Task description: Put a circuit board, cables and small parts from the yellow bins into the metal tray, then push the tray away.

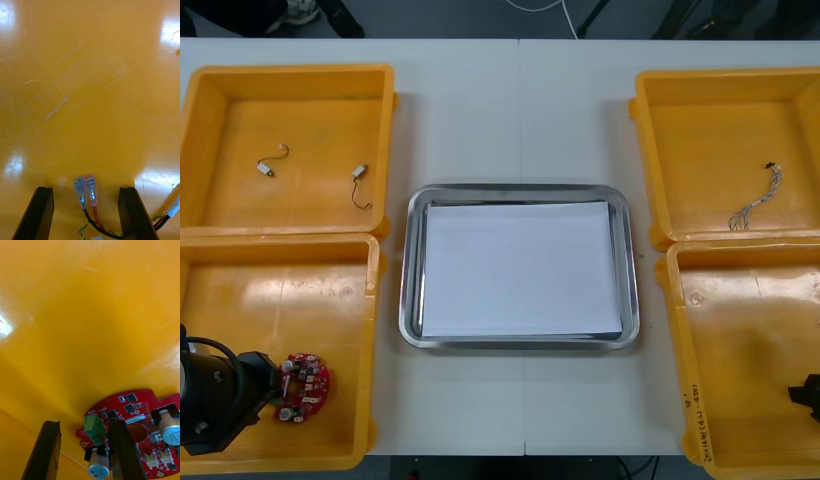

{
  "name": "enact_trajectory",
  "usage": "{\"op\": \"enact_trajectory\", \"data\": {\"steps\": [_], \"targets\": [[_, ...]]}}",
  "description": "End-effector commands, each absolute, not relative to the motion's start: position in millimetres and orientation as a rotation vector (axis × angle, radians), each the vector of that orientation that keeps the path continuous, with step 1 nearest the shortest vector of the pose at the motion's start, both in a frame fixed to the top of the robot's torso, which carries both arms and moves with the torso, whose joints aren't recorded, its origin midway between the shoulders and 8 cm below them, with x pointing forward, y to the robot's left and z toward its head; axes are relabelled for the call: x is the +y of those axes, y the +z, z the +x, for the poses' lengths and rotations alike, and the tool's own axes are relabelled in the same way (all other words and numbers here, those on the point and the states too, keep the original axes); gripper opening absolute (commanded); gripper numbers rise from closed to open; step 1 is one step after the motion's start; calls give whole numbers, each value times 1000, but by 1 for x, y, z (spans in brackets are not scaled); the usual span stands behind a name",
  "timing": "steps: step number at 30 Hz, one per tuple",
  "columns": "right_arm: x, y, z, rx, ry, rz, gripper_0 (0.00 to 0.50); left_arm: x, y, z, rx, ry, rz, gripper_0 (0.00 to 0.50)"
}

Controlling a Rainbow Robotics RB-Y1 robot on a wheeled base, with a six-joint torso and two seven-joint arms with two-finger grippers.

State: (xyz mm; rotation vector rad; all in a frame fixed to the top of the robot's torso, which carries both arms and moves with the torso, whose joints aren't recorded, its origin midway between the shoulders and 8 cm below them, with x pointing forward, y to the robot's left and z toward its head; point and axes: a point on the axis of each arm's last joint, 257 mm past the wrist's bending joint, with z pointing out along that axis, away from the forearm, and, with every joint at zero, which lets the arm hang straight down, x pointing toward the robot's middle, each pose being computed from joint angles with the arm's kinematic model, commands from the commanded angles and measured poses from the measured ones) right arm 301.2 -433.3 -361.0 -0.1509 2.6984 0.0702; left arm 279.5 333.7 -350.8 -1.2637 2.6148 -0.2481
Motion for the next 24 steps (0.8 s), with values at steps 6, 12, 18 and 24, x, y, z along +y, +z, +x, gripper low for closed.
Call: {"op": "enact_trajectory", "data": {"steps": [6, 12, 18, 24], "targets": [[-429, -364, 304, 2694, 91, -101, 45, 329, -337, 292, 2593, -281, -1186, 81], [-429, -363, 306, 2686, 90, -102, 0, 329, -336, 293, 2589, -284, -1183, 0], [-428, -357, 317, 2661, 90, -103, 0, 329, -335, 295, 2586, -285, -1182, 0], [-430, -344, 328, 2646, 80, -103, 0, 328, -333, 297, 2582, -291, -1179, 0]]}}
